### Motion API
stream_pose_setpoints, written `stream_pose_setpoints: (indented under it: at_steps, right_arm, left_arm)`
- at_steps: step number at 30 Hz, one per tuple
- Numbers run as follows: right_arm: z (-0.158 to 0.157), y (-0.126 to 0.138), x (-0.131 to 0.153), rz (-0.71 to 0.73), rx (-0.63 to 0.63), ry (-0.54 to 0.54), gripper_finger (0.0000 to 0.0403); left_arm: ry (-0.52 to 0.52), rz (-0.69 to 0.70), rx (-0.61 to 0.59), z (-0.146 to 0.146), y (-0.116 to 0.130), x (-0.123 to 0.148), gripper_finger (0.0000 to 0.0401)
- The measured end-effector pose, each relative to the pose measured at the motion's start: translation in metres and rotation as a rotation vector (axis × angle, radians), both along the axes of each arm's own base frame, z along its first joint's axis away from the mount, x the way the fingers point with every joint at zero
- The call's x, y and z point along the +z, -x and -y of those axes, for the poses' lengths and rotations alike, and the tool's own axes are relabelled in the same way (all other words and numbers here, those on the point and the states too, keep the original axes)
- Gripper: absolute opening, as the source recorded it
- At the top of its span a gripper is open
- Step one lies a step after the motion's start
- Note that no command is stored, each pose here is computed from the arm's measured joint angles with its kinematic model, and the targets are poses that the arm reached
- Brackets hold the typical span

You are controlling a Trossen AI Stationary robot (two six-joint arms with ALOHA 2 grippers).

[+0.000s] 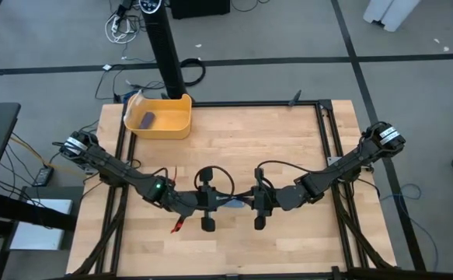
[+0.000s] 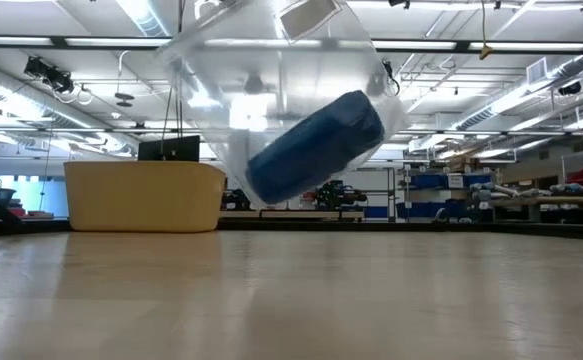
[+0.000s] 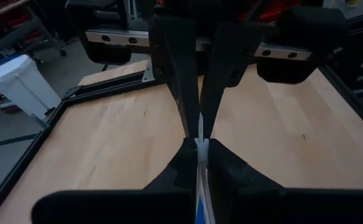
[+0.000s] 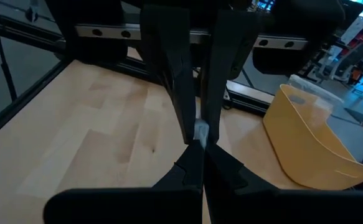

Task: Roll bandage
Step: Close the transparent zip bag

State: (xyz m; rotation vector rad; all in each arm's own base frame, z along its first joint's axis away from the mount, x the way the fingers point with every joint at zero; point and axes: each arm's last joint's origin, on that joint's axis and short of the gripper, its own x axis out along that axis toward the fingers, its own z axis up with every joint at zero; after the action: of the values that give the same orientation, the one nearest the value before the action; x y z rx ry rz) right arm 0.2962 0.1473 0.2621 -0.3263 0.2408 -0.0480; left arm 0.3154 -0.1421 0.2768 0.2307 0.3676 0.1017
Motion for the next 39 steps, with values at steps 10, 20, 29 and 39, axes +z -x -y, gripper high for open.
stream_pose_setpoints:
  at_steps: [10,20,29,39]
  right_arm:
    - [0.000,0.000,0.000,0.001,0.001,-0.001,0.0000]
    - [0.000,0.000,0.000,-0.002,0.001,-0.001,0.0000]
    - [0.000,0.000,0.000,0.001,-0.006,-0.005,0.0000]
    - [0.000,0.001,0.000,0.000,-0.001,-0.006,0.0000]
  left_arm:
    - [-0.039,-0.046,0.028,0.005,0.006,-0.005,0.0022]
    - [-0.049,-0.087,0.035,0.007,0.010,-0.010,0.0022]
    - [-0.042,-0.123,0.044,0.004,0.021,-0.005,0.0022]
    - [-0.053,-0.176,0.038,0.008,0.031,-0.007,0.0022]
